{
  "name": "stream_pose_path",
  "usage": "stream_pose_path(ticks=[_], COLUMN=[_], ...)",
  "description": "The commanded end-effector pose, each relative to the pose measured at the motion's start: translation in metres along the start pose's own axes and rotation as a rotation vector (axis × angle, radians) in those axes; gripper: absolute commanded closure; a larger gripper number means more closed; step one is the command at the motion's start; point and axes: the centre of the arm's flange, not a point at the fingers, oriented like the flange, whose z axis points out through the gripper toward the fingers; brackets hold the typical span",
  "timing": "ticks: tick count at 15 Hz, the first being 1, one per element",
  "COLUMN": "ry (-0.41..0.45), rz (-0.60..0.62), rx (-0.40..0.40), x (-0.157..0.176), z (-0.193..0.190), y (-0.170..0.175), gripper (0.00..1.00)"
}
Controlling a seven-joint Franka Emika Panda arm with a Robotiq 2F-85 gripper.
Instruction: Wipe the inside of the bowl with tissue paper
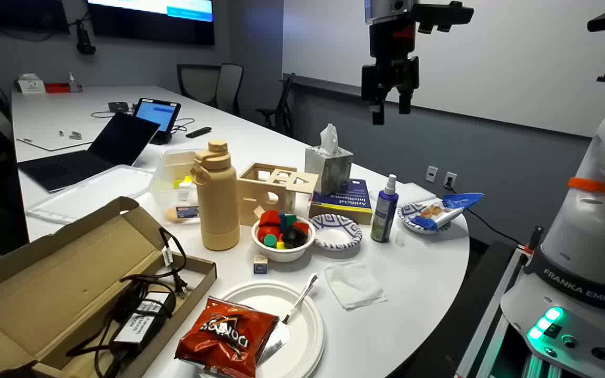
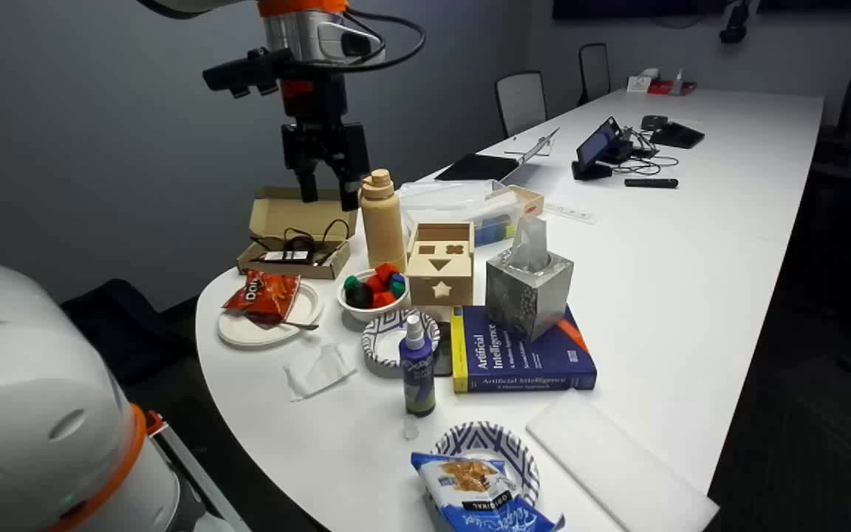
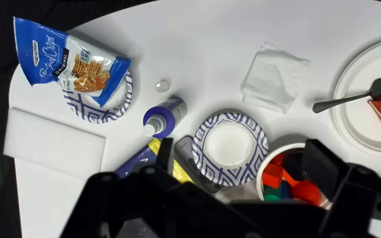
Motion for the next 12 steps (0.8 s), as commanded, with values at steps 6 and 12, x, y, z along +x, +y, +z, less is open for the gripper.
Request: stream_pose_path(ticks=[6, 12], ry=[-0.009, -0.126], rz=[0.025, 0.094], rx=[0.096, 0.183], x=[0.039, 0.047], z=[0.088, 0.203], y=[-0.018, -0.069], gripper=[0.00, 0.00])
